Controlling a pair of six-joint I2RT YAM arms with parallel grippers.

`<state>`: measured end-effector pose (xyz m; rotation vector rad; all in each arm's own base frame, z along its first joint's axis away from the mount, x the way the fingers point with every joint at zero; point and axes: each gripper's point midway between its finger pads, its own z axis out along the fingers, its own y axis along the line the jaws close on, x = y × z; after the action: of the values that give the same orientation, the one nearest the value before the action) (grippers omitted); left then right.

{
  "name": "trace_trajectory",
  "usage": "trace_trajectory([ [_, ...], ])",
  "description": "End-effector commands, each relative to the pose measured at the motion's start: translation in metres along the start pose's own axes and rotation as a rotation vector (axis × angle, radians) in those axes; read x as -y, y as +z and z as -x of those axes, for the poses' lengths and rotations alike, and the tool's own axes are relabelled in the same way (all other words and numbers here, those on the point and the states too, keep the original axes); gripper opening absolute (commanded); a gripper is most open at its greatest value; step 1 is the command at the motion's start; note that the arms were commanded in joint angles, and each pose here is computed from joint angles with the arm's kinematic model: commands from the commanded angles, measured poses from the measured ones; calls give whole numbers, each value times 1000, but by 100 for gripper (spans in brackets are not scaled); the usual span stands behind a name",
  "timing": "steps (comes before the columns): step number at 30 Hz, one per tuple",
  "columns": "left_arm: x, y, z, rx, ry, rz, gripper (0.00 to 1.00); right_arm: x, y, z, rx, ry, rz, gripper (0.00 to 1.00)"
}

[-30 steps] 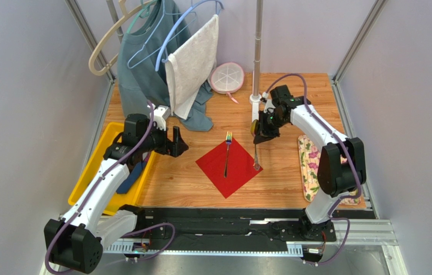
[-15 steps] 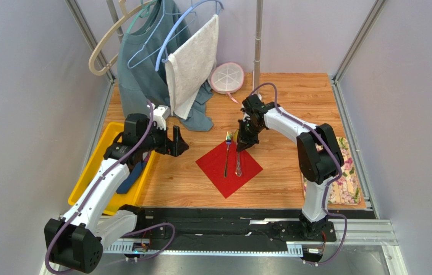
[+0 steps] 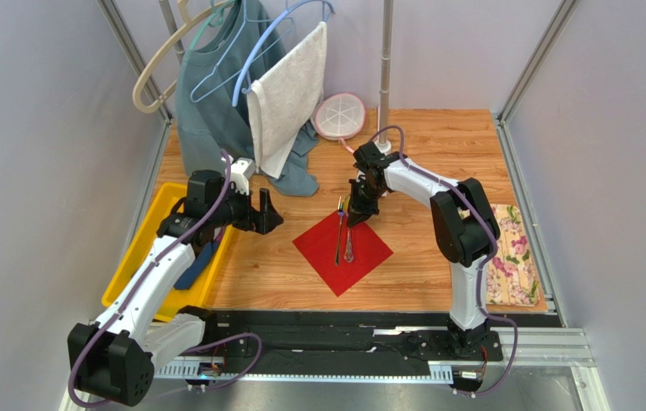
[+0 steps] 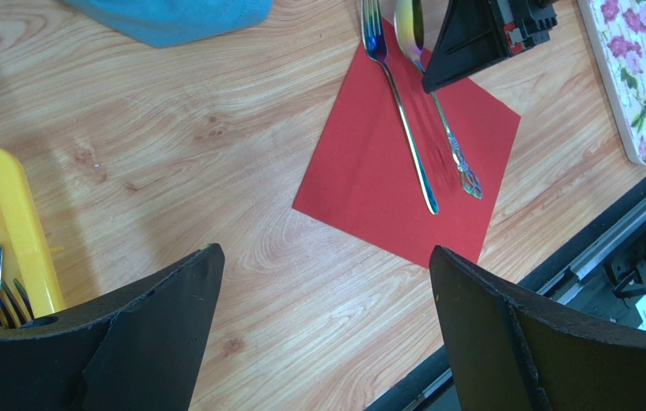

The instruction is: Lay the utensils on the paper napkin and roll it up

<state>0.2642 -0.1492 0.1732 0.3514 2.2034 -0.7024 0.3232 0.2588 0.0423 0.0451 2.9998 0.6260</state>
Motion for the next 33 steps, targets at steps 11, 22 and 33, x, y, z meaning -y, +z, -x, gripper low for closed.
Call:
trace_trajectory([
  [11, 2, 2, 5, 26, -5, -19, 99, -12, 13, 11, 16, 10, -3, 11],
  [22, 4, 2, 6, 23, -3, -27, 99, -15, 6, 13, 24, 15, 1, 31],
  [33, 62, -30, 14, 82, 362, -361, 99, -42, -64, -19, 29, -250, 196, 46],
])
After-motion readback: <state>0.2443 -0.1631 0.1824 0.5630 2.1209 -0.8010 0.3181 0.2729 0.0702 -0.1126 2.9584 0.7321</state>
